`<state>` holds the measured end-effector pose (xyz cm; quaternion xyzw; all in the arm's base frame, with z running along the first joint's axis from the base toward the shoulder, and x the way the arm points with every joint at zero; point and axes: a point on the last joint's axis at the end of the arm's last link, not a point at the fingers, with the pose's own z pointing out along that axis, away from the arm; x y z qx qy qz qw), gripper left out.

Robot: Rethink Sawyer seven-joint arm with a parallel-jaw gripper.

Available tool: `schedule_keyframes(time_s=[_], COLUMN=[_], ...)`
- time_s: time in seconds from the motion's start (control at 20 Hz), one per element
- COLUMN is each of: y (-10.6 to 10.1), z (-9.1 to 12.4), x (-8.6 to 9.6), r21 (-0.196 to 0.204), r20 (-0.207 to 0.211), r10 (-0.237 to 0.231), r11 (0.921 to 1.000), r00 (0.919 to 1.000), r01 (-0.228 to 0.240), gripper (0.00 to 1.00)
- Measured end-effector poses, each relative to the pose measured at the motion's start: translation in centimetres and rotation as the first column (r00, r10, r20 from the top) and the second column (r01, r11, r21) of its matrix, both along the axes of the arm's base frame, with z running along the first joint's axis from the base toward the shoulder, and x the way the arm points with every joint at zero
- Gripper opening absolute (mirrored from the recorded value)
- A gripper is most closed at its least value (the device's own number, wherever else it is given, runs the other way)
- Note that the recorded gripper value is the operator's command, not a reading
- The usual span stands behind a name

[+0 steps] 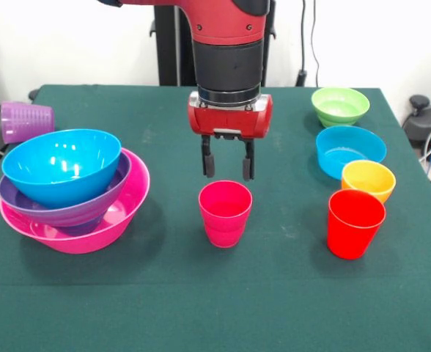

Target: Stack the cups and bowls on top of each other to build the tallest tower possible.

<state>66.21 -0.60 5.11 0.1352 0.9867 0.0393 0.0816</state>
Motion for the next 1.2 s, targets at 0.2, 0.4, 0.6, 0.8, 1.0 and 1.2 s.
schedule_keyframes(time_s=[0.2,0.4,0.6,0.8,1.0,1.2], y=[0.3,0.5,0.5,0.6,0.8,1.4], z=[0.0,0.0,0.0,-0.1,-0.6,-1.9], x=[0.1,0.2,0.2,0.3,0.4,0.0], r21=[0.006,0.011,0.012,0.011,0.012,0.018], r20=[0.0,0.001,0.003,0.012,0.023,0.028], r10=[0.0,-0.001,-0.001,-0.002,-0.002,0.001], r11=[1.0,0.9999,0.9999,0.9999,0.9999,0.9998], r00=[1.0,1.0,1.0,0.9999,0.9997,0.9996], r01=[0.0,0.001,0.001,0.001,0.002,-0.001], gripper=[1.0,1.0,1.0,1.0,1.0,1.0])
